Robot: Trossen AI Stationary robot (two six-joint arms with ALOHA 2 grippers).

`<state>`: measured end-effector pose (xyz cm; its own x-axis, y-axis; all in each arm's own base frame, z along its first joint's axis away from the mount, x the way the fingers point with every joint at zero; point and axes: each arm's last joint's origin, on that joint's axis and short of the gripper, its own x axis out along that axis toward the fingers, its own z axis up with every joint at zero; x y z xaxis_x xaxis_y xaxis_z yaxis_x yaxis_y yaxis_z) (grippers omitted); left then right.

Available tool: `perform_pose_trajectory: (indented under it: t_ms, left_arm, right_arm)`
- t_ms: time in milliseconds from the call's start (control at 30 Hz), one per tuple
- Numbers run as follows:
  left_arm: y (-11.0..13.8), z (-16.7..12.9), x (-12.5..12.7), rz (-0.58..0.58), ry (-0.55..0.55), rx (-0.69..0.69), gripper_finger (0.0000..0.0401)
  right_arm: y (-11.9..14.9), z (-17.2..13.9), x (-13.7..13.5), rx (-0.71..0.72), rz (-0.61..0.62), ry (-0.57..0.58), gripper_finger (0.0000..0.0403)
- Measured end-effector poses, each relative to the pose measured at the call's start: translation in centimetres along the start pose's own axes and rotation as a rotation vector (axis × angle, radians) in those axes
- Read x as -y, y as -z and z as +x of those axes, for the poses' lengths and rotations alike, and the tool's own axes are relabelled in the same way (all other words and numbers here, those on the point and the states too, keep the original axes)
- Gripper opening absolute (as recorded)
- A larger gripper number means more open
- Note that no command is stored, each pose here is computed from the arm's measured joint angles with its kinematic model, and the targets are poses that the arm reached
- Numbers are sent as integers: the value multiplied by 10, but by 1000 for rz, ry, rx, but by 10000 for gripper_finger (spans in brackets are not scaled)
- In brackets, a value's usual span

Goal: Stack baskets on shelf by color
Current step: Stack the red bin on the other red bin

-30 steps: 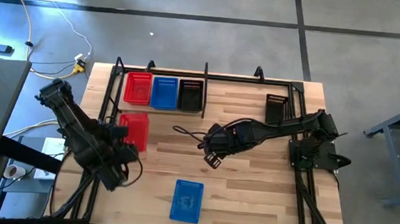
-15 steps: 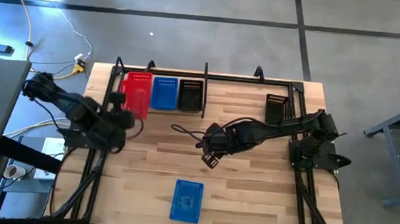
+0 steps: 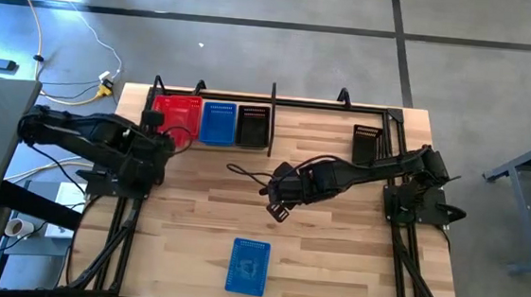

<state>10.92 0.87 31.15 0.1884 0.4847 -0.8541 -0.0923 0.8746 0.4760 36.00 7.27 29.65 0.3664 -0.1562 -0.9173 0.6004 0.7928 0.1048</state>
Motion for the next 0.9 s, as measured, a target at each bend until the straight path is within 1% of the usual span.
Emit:
perform_pose_trajectory:
  t_ms: [267,367,600,700,833,900]
  left_arm:
    - [-1,24,-4,-13,-26,-10,1]
    - [-3,34,-7,-17,-31,-22,1]
    - [-4,47,-21,-30,-65,-36,1]
    - [-4,51,-28,-36,-40,-24,1]
    - [-3,56,-39,-42,-41,-21,1]
    - [-3,59,-43,-46,-20,-24,1]
  right_arm:
    - [-4,1,4,0,-27,4,73]
    - [-7,2,7,1,-16,10,73]
    - [-13,4,13,3,4,18,73]
    - [-15,5,15,2,-8,19,73]
    - [-17,5,17,2,-8,21,73]
    - [-18,6,18,2,-5,22,73]
